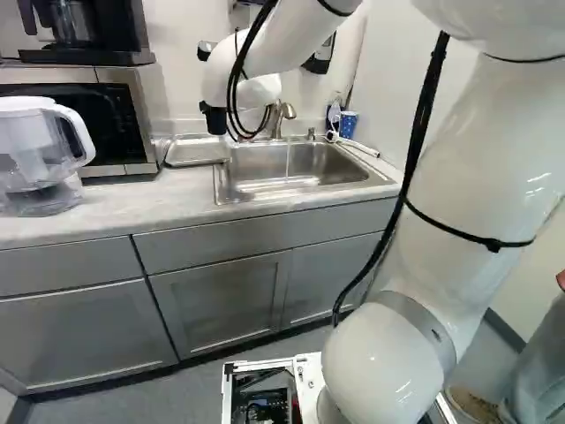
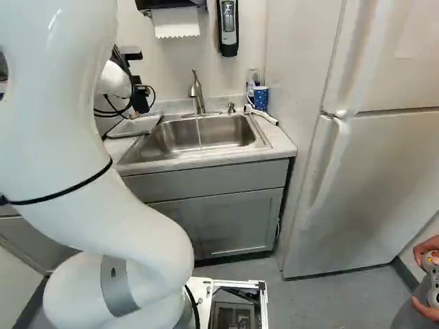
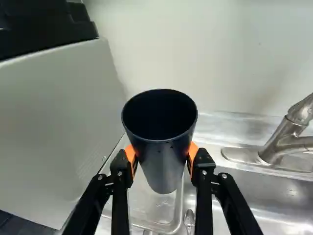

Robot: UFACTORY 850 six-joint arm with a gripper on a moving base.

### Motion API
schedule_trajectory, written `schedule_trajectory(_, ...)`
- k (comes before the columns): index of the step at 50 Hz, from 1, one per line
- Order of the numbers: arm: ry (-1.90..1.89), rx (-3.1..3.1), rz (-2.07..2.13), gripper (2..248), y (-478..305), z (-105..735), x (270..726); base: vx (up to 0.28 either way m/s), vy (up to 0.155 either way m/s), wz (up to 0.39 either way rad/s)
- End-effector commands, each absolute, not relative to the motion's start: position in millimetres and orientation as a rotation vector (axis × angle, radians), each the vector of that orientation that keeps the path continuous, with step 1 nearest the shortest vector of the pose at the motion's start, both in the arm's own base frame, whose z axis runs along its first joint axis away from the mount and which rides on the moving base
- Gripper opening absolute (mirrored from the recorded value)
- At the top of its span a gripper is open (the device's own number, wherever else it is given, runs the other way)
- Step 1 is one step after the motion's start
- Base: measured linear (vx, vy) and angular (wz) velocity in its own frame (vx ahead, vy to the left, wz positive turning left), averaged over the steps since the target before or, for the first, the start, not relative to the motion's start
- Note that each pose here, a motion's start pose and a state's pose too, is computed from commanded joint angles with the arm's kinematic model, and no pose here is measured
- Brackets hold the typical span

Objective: Rinse the cup and place it in the tray

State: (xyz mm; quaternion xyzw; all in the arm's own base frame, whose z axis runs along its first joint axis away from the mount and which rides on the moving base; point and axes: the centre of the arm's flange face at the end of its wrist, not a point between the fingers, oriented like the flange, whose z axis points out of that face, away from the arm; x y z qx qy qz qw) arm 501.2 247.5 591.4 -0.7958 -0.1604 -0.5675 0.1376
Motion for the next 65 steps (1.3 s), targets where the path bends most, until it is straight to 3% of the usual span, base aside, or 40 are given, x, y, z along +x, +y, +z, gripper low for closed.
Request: schedule_trajectory(65,-0.497,-2.394,-1.528,121,263,532,521,0.000,0.000,0.000)
